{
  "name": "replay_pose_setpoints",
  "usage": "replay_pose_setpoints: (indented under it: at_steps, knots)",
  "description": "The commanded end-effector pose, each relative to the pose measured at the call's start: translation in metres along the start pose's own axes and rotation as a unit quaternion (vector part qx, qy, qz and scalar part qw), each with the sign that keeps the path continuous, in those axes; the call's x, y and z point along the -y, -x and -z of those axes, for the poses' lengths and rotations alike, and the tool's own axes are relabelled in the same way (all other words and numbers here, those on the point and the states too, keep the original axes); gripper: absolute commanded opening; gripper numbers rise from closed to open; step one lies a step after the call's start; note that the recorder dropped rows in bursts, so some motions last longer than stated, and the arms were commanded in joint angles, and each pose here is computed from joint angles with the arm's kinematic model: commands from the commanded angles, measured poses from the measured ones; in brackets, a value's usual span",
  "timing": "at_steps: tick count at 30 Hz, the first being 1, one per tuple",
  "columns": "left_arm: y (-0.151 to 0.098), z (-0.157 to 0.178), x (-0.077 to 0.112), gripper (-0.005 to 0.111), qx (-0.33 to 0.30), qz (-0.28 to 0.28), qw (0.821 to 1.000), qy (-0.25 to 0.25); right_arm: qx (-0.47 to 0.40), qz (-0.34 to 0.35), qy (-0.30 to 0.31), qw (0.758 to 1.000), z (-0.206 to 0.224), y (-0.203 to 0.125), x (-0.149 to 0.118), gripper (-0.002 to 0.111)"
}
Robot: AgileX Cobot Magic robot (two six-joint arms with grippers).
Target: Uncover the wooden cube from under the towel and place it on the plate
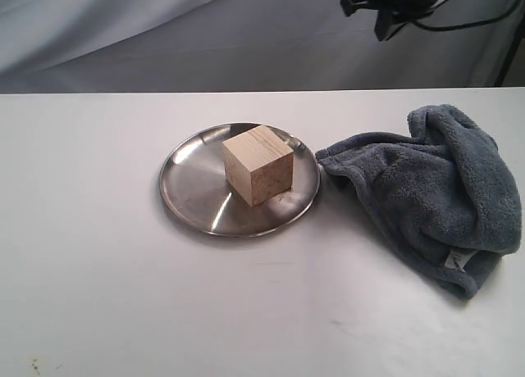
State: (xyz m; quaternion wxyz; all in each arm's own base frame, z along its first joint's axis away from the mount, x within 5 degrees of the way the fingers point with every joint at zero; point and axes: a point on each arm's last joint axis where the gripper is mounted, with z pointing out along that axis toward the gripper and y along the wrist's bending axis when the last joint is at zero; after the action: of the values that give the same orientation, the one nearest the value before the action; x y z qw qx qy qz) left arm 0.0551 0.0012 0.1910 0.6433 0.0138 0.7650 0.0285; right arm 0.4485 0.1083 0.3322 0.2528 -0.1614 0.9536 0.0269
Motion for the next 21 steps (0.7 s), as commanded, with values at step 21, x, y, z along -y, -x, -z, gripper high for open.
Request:
replay_pose_setpoints:
  at_steps: [21]
  knots:
    - [-0.001,0.0,0.0,0.0,0.0,0.004,1.0,0.0,0.083,-0.13,-0.093,0.984,0.095,-0.144,0.081,0.0]
